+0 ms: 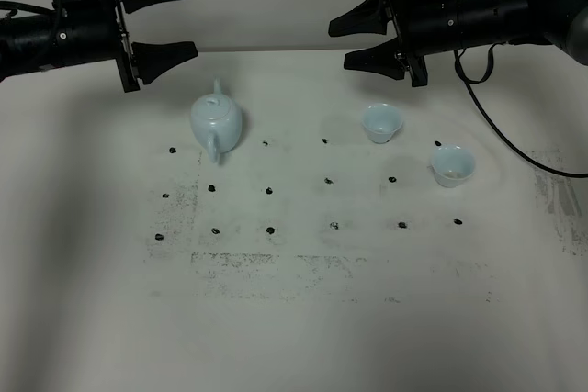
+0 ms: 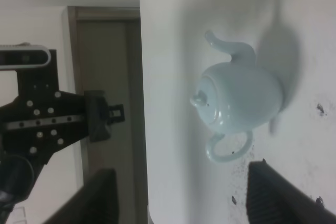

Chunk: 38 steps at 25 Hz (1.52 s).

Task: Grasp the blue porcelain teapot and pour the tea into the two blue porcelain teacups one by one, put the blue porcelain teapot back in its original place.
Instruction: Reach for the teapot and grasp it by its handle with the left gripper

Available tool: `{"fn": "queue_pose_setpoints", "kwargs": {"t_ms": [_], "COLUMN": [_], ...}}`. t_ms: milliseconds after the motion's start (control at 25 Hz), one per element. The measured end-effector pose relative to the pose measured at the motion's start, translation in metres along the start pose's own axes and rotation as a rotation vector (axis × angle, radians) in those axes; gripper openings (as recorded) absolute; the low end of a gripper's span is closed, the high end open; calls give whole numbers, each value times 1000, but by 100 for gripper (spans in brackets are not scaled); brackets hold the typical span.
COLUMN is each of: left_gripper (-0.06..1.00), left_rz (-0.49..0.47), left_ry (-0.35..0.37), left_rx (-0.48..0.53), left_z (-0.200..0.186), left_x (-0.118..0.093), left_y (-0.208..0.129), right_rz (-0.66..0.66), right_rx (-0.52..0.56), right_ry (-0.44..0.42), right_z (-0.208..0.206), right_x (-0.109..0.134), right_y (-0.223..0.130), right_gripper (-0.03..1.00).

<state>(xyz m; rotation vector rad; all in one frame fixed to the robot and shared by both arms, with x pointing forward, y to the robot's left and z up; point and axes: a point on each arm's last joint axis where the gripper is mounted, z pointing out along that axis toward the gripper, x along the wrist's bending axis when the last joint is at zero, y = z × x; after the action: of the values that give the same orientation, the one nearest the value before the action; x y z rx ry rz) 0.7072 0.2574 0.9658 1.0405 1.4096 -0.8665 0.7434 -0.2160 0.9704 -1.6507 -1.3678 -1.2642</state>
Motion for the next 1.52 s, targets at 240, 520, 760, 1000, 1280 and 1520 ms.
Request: {"fn": "queue_pose_setpoints", "kwargs": {"t_ms": [240, 520, 760, 1000, 1280, 1520], "left_gripper": [76, 76, 76, 73, 69, 69], "left_rz": [0, 0, 19, 185, 526, 830], "left_ry": [0, 0, -2, -11, 14, 211], "left_rx": [0, 0, 0, 0, -22, -52], "left_z": [0, 0, -1, -12, -48, -82], "left_x": [0, 0, -3, -66, -187, -268], "left_y": [0, 0, 0, -12, -64, -139], "right_rz": [-15, -45, -182, -388, -731, -881], "right_rx": [0, 0, 9, -19, -49, -183], "right_ry": [0, 0, 3, -27, -329, -506], "right_z": [0, 0, -1, -27, -93, -151], "right_x": [0, 0, 2, 51, 150, 228], "right_y": [0, 0, -1, -7, -47, -102], "right_gripper": [55, 55, 49, 46, 46, 46]}}
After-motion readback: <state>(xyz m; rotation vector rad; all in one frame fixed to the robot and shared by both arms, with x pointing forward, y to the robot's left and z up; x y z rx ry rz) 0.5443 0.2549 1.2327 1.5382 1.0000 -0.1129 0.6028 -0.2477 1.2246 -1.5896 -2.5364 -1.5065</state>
